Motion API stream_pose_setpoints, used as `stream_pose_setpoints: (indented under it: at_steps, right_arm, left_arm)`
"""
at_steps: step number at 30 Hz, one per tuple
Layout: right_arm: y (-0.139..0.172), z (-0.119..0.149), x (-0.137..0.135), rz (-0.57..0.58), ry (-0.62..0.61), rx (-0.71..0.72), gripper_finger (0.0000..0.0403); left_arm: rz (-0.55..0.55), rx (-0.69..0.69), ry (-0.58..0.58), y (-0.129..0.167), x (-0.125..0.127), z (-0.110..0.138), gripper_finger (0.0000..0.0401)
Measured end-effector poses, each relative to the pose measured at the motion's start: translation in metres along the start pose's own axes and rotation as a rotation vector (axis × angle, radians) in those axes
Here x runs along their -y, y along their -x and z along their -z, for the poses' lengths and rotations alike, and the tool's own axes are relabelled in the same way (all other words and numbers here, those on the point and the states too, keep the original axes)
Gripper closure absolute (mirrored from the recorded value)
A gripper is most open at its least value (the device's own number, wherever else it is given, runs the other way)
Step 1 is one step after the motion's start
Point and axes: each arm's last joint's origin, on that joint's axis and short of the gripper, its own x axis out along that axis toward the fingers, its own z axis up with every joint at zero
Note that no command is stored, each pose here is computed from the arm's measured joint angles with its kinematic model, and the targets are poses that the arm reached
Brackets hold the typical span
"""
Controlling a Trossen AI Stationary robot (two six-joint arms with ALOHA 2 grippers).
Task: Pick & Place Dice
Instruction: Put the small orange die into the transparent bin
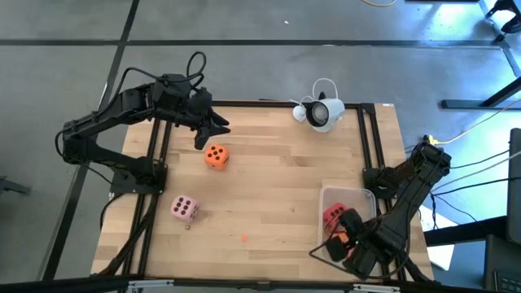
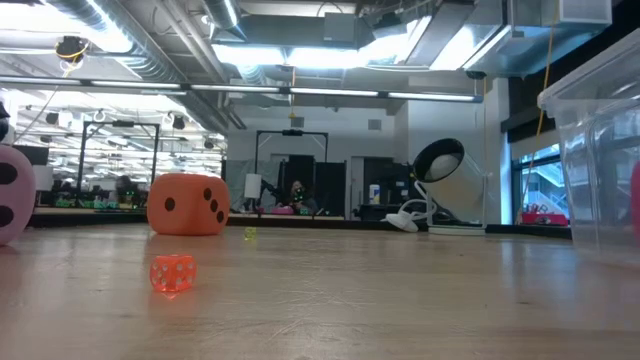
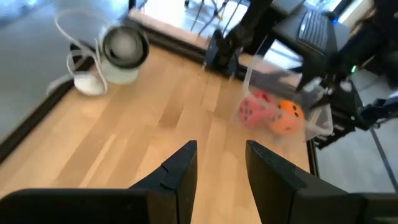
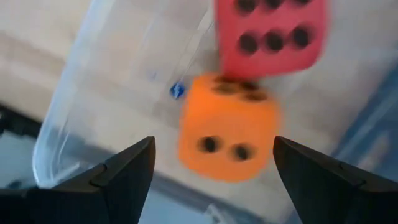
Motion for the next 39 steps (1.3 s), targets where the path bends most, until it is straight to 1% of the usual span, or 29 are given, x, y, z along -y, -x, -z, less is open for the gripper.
stream_pose_setpoints:
  at_steps: [3, 5, 9, 14, 17, 20, 23, 26, 30, 31, 33, 36, 39]
  right_arm:
    - [0.015, -0.008, 0.007, 0.061, -0.006, 0.082, 0.008]
    - [0.024, -0.011, 0.009, 0.074, -0.002, 0.119, 0.008]
    - [0.034, -0.016, 0.01, 0.001, 0.015, 0.172, 0.008]
    - [0.036, -0.019, 0.009, -0.058, -0.028, 0.252, 0.008]
    - [0.038, -0.022, 0.009, -0.107, -0.05, 0.323, 0.008]
    - [0.038, -0.027, 0.006, -0.152, -0.059, 0.401, 0.008]
    - [0.039, -0.034, 0.003, -0.191, -0.076, 0.474, 0.008]
    - [0.045, -0.046, 0.003, -0.222, -0.076, 0.527, 0.008]
    - [0.055, -0.066, 0.007, -0.217, -0.028, 0.546, 0.008]
    - [0.059, -0.072, 0.009, -0.217, -0.017, 0.547, 0.008]
    - [0.067, -0.084, 0.014, -0.217, 0.004, 0.549, 0.008]
    - [0.079, -0.1, 0.025, -0.231, 0.024, 0.549, 0.008]
    - [0.09, -0.11, 0.038, -0.253, 0.05, 0.549, 0.008]
  left_arm:
    - [0.0, -0.074, 0.001, -0.016, -0.001, 0.003, 0.0268]
    - [0.005, -0.134, -0.017, -0.031, 0.0, 0.006, 0.0261]
    - [0.075, -0.24, -0.075, -0.065, 0.007, 0.013, 0.024]
    - [0.212, -0.371, -0.12, -0.099, 0.024, 0.027, 0.0218]
    - [0.288, -0.473, -0.15, -0.115, 0.038, 0.041, 0.0212]
    - [0.326, -0.561, -0.217, -0.13, 0.053, 0.056, 0.0212]
    - [0.345, -0.586, -0.267, -0.143, 0.068, 0.066, 0.0212]
    - [0.377, -0.59, -0.285, -0.155, 0.083, 0.074, 0.021]
    - [0.406, -0.58, -0.282, -0.17, 0.099, 0.089, 0.0209]
    - [0.406, -0.585, -0.275, -0.173, 0.1, 0.096, 0.021]
    - [0.37, -0.591, -0.264, -0.18, 0.102, 0.113, 0.0211]
    - [0.28, -0.658, -0.233, -0.186, 0.095, 0.146, 0.0213]
    - [0.243, -0.678, -0.179, -0.193, 0.092, 0.173, 0.0214]
